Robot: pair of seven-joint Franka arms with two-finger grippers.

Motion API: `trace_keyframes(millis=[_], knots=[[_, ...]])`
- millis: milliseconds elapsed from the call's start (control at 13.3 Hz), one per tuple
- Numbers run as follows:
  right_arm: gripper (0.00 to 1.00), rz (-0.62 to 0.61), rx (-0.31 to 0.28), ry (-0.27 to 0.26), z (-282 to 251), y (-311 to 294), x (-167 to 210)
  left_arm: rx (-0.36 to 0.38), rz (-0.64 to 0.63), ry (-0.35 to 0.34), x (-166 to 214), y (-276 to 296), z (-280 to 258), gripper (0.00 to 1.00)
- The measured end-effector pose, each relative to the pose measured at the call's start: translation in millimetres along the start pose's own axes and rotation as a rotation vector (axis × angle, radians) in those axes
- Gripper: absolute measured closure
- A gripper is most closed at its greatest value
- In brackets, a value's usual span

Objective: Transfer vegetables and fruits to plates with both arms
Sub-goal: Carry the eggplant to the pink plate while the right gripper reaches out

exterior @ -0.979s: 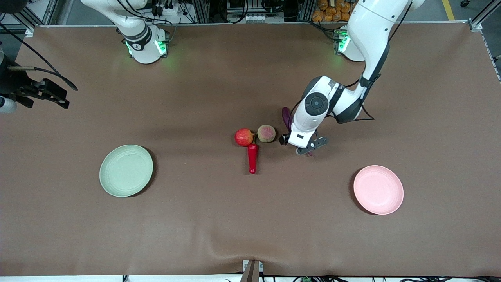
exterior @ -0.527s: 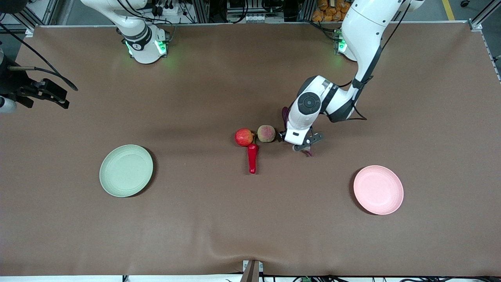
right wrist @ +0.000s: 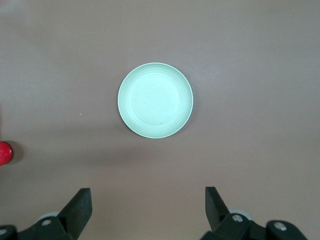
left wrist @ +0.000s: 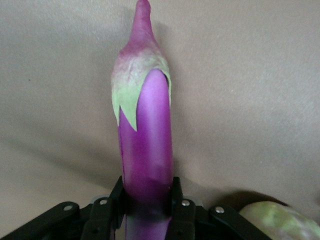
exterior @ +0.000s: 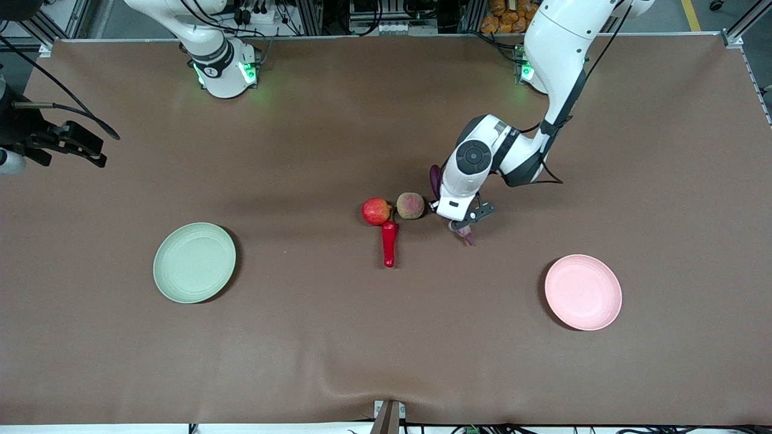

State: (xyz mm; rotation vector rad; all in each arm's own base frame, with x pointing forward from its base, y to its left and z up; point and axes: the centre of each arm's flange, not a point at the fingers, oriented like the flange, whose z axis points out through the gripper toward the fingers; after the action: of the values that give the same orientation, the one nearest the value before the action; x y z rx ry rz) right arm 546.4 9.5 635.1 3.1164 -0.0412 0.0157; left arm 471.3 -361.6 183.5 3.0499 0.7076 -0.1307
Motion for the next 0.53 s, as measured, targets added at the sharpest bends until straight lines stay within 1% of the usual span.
trace_keyframes(millis=[151, 226, 377, 527], knots=[[0.00, 0.000, 0.000, 0.000, 0, 0, 0, -0.023, -0.008, 0.020, 19, 1, -20, 0.62], [0.00, 0.001, 0.000, 0.000, 0, 0, 0, -0.025, -0.006, 0.026, 36, -1, -38, 0.62], [0.00, 0.001, 0.000, -0.001, 0, 0, 0, -0.018, 0.000, 0.047, 85, -16, -80, 0.63], [0.00, 0.000, 0.001, -0.005, 3, 0, 0, -0.013, 0.011, 0.084, 143, -49, -111, 0.63]])
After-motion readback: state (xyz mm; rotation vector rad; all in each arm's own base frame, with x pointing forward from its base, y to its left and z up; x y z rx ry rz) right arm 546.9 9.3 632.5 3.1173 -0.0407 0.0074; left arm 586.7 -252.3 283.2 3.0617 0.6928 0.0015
